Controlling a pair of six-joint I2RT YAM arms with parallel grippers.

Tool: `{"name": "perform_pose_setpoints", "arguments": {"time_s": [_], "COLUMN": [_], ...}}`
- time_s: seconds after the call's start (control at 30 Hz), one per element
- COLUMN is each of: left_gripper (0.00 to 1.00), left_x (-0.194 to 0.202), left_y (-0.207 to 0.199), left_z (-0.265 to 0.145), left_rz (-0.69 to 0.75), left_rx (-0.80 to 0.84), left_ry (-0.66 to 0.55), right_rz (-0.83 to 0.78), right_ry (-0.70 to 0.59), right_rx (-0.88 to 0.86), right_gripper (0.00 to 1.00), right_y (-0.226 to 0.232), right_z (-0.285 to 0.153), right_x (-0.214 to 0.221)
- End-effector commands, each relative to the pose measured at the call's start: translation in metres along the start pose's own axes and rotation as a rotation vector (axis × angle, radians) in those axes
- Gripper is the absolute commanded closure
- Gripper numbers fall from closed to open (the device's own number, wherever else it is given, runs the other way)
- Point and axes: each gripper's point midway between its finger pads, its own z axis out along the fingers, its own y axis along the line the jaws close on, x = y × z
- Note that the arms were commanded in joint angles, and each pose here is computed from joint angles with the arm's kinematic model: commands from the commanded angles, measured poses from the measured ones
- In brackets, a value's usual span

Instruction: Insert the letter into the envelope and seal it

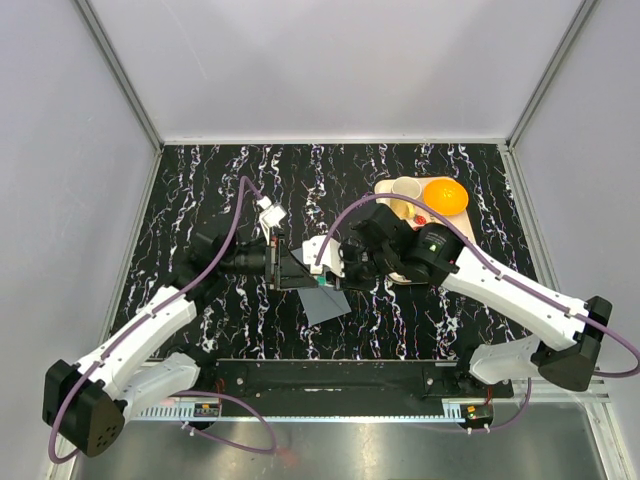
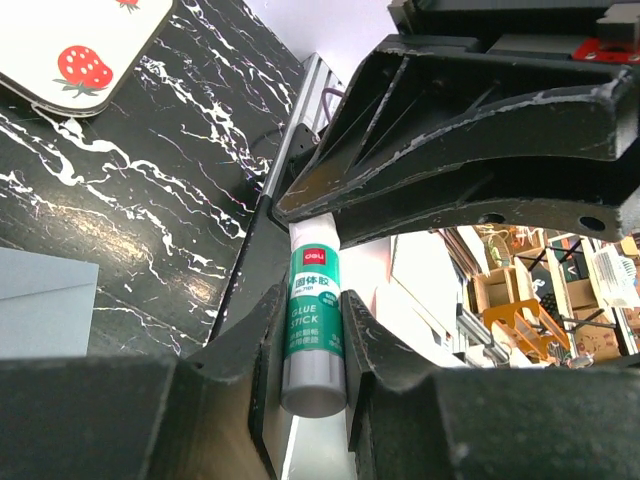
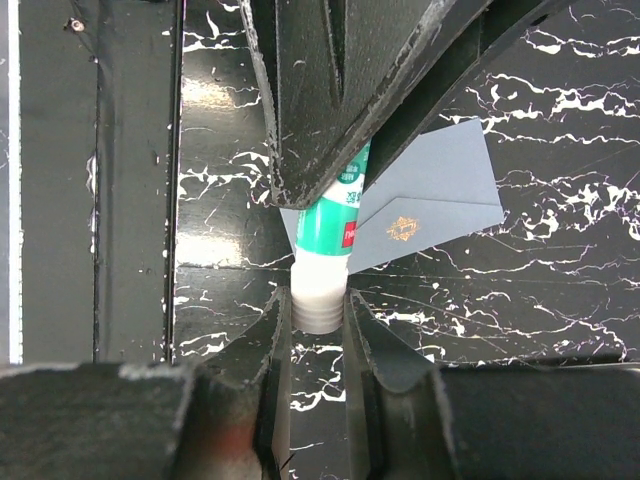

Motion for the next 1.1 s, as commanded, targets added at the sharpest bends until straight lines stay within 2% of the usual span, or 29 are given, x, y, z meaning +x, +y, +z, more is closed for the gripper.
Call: {"name": "perform_pose_setpoints", "arguments": {"time_s": [0.0,0.33,0.8,1.07], "left_gripper": [1.00,1.00,1.00,1.00], "left_x": [-0.006,0.000,0.001,0.000], "left_y": [0.004,0.005,0.008,0.009], "left_z": [0.005,0.014,0.018,0.019], "left_rz": [-0.025,-0.090,-0.138,-0.162], "left_rx": [-0.012,0.010,0.018,0.024], "left_ry": [-0.044,-0.037,-0.053,-0.060], "right_rz": [-0.056,-0.081,-0.072,-0.121], "right_ry": [-0.096,-0.128,-0.245,-0.288], "right_rx": [0.030,0.002,0.007,0.128], "right_gripper": [1.00,1.00,1.00,1.00], "right_y": [-0.007,-0.001,0.000,-0.012], "right_z": [-0.006,0.004,0.003,0.009], "right_x": [-0.040,-0.066,-0.117,-0.134]}}
